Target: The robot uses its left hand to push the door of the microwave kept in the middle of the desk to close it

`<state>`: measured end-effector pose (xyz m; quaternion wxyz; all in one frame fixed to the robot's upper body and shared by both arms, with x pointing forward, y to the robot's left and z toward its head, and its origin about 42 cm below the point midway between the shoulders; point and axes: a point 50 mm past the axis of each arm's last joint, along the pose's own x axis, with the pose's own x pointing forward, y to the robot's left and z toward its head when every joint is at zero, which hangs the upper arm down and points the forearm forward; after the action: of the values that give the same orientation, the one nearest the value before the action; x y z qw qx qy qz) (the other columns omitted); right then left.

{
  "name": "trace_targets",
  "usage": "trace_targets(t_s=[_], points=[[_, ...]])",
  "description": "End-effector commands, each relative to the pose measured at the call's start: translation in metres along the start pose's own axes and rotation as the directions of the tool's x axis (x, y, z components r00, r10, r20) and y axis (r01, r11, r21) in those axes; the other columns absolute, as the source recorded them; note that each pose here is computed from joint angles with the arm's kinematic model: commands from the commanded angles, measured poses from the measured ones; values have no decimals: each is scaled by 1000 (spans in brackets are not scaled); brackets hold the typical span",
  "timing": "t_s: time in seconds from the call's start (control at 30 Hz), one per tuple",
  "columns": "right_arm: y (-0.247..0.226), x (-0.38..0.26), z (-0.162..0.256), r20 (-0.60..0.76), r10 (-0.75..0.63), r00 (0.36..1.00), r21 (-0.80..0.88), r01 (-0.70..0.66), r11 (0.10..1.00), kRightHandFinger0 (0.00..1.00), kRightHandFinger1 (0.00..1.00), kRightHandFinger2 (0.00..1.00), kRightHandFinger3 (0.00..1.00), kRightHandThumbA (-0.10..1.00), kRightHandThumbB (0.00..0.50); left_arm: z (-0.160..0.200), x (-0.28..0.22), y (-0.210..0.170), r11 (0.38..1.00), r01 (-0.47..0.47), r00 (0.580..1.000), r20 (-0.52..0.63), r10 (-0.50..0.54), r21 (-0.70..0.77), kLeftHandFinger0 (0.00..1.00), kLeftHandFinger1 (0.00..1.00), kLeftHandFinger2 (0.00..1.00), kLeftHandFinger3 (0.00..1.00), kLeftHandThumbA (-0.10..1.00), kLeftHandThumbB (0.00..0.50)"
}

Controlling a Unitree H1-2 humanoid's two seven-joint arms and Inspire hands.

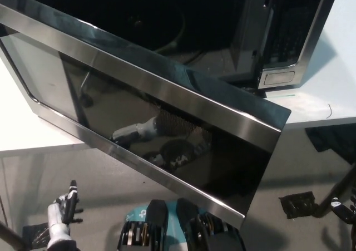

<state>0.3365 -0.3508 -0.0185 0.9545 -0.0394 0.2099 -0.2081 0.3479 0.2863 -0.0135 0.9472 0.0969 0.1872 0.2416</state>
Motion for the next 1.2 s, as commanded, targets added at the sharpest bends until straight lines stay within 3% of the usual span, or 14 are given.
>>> trace_targets(t_s=[0.0,0.17,0.2,0.3,0.33,0.47,0.53,0.67,0.77,0.83,0.93,0.97,1.07,1.17], points=[[-13,12,32,102,-52,993,54,46,997,1000,1000,1000,987,417,122,22,-11,18,992,-30,990,143,12,123,609,649,759,755,921,0],[-18,13,33,109,-53,993,19,51,998,1000,1000,1000,1000,447,102,41,-29,42,982,-64,960,281,11,179,435,494,641,656,903,0],[-19,14,36,101,-62,993,33,59,998,1000,1000,1000,1000,439,105,49,-34,53,968,-69,925,379,-28,241,423,481,626,648,998,0],[-18,13,35,105,-62,993,20,61,998,1000,1000,1000,990,438,102,58,-42,69,941,-72,872,479,-101,329,332,414,565,574,1000,0],[-18,13,34,110,-58,992,14,57,998,1000,1000,1000,998,439,95,68,-47,80,896,-85,779,590,-213,436,208,271,414,503,987,0],[-18,13,34,119,-43,992,4,43,999,1000,1000,1000,1000,459,84,94,-68,89,762,-187,666,650,-366,620,86,156,257,377,954,1],[-18,13,33,141,-33,989,-16,36,999,1000,1000,1000,1000,467,72,106,-77,86,700,-297,549,716,-431,649,1,2,40,246,919,0],[-21,15,40,140,-44,989,-8,45,999,1000,1000,1000,1000,485,92,147,-106,80,608,-387,361,720,-592,693,55,117,102,239,980,40],[-22,15,39,130,-53,990,16,51,999,1000,1000,1000,1000,475,95,164,-119,75,622,-425,274,749,-604,657,1,21,24,185,1000,71],[-23,14,36,137,-53,989,9,52,999,1000,1000,1000,1000,468,91,187,-137,65,647,-485,135,782,-609,588,0,0,0,117,1000,63],[-26,14,34,136,-44,990,-52,51,997,1000,1000,1000,1000,545,90,208,-155,55,703,-487,7,807,-590,518,0,0,0,27,983,59],[-26,14,33,141,-45,989,-38,51,998,1000,1000,1000,1000,526,89,224,-165,48,717,-503,-79,801,-594,482,0,0,0,1,923,60],[-26,14,33,141,-46,989,-45,53,998,1000,1000,1000,970,508,87,245,-173,36,756,-491,-196,791,-580,432,0,0,0,0,974,67],[-26,12,32,130,-39,991,-12,41,999,1000,980,987,984,493,74,267,-185,25,784,-459,-271,775,-571,417,0,0,0,0,933,99]])
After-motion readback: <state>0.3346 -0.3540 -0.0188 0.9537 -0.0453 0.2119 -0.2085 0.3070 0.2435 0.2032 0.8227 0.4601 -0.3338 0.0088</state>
